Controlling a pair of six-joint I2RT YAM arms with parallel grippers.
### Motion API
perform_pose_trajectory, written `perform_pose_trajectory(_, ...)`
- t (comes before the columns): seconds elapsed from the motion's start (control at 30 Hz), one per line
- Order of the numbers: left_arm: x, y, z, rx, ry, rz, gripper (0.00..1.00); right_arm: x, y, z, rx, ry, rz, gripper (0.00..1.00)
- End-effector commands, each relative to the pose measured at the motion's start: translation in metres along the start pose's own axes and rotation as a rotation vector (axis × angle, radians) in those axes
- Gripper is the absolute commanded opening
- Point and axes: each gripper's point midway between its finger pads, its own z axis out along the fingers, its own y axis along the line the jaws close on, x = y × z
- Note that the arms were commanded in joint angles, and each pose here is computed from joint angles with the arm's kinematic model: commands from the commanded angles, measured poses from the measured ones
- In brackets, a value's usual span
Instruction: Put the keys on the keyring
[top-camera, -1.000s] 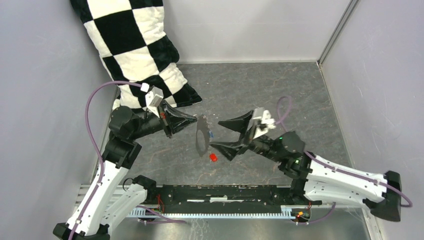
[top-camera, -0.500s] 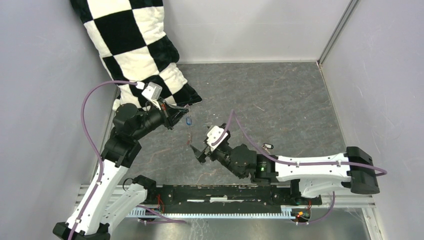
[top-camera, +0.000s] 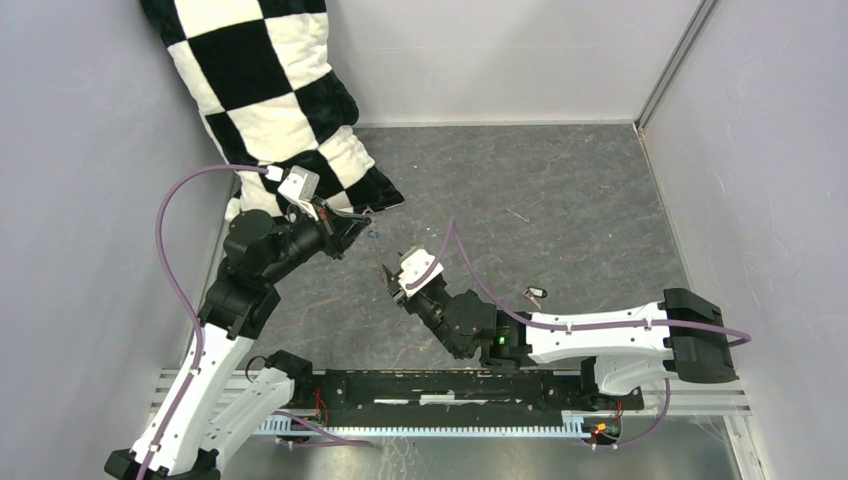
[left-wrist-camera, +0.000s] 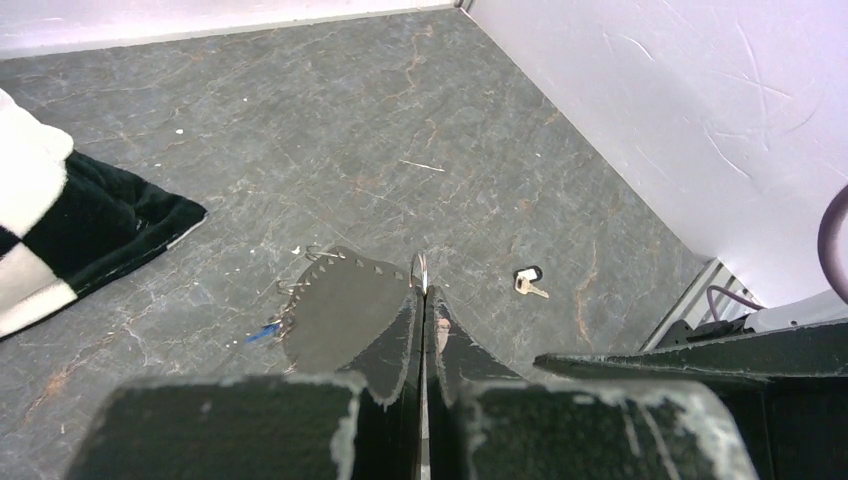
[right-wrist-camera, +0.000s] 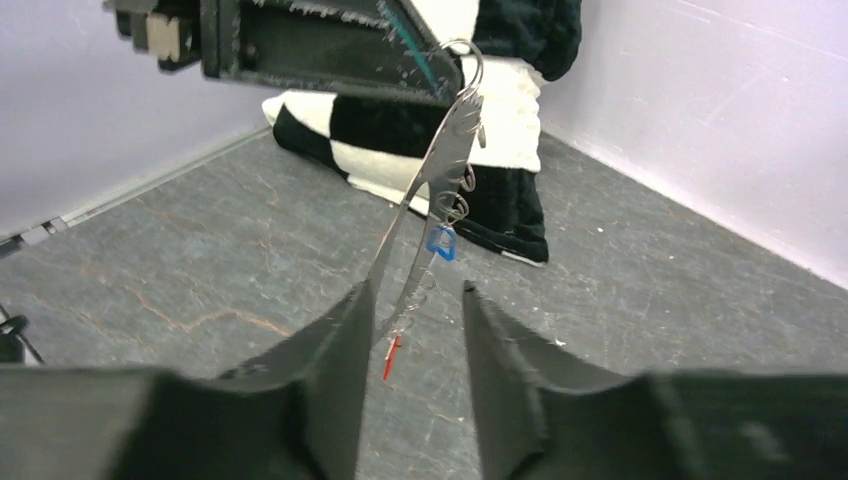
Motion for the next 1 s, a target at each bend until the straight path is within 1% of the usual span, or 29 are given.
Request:
perform_pose_trajectory(0.0,-0.033,-0.012,-0.009,0.018,-0.098,0.050,0.02,-0.022,-0.011,0.011,0.055,-0.041,0.057,0.32)
perform_pose_trajectory(0.03,-0.034,-0.012,-0.010,0.019,-0.101,0.049,0.02,-0.019,-0.013,0.012,0.059,-0.034,0.050,0.27)
perform_pose_trajectory(0.07,-0.036,-0.013,-0.011,0.019,-0.105,0.050,0.02,-0.017,-0.013,0.012,0.056,-0.029,0.045,0.26)
perform_pose_trajectory(0.1,-0.037,-0.013,-0.011,0.018,-0.106,0.049,0.02,-0.015,-0.011,0.013,0.049,-0.026,0.039,0.27)
perform_pose_trajectory(0.13,-0.037,-0.013,-0.011,0.015,-0.109,0.048,0.02,-0.015,-0.008,0.013,0.034,-0.028,0.035,0.30)
perform_pose_trajectory(0.17,-0.037,-0.012,-0.011,0.012,-0.108,0.046,0.02,-0.015,-0.006,0.014,0.026,-0.028,0.037,0.37)
perform_pose_trajectory(0.23,-0.038,-0.010,-0.011,0.000,-0.112,0.046,0.02,-0.013,-0.001,0.013,0.000,-0.027,0.060,0.64)
perform_pose_trajectory(0.27,-0.039,-0.009,-0.011,-0.007,-0.112,0.050,0.02,-0.013,-0.001,0.013,-0.003,-0.025,0.071,0.72)
perform_pose_trajectory(0.3,-0.038,-0.008,-0.010,-0.012,-0.110,0.053,0.02,-0.013,-0.003,0.010,0.000,-0.023,0.081,0.77)
perform_pose_trajectory(0.37,-0.038,-0.006,-0.010,-0.019,-0.107,0.061,0.02,-0.013,-0.013,0.005,0.024,-0.023,0.106,0.83)
perform_pose_trajectory(0.47,-0.034,-0.002,-0.009,-0.035,-0.101,0.065,0.02,-0.020,-0.025,-0.004,0.045,-0.045,0.151,0.85)
perform_pose_trajectory(0.53,-0.032,0.000,-0.008,-0.039,-0.097,0.060,0.02,-0.027,-0.025,-0.007,0.027,-0.070,0.179,0.86)
perform_pose_trajectory(0.63,-0.033,0.000,-0.007,-0.041,-0.099,0.056,0.02,-0.034,-0.015,-0.006,-0.028,-0.094,0.199,0.87)
perform_pose_trajectory(0.77,-0.035,-0.001,-0.008,-0.041,-0.103,0.054,0.02,-0.031,0.001,0.003,-0.068,-0.079,0.176,0.89)
perform_pose_trajectory(0.87,-0.036,-0.001,-0.008,-0.042,-0.105,0.054,0.02,-0.029,0.012,0.009,-0.097,-0.080,0.166,0.86)
perform_pose_trajectory(0.97,-0.035,-0.001,-0.009,-0.043,-0.105,0.053,0.02,-0.030,0.021,0.015,-0.122,-0.082,0.164,0.80)
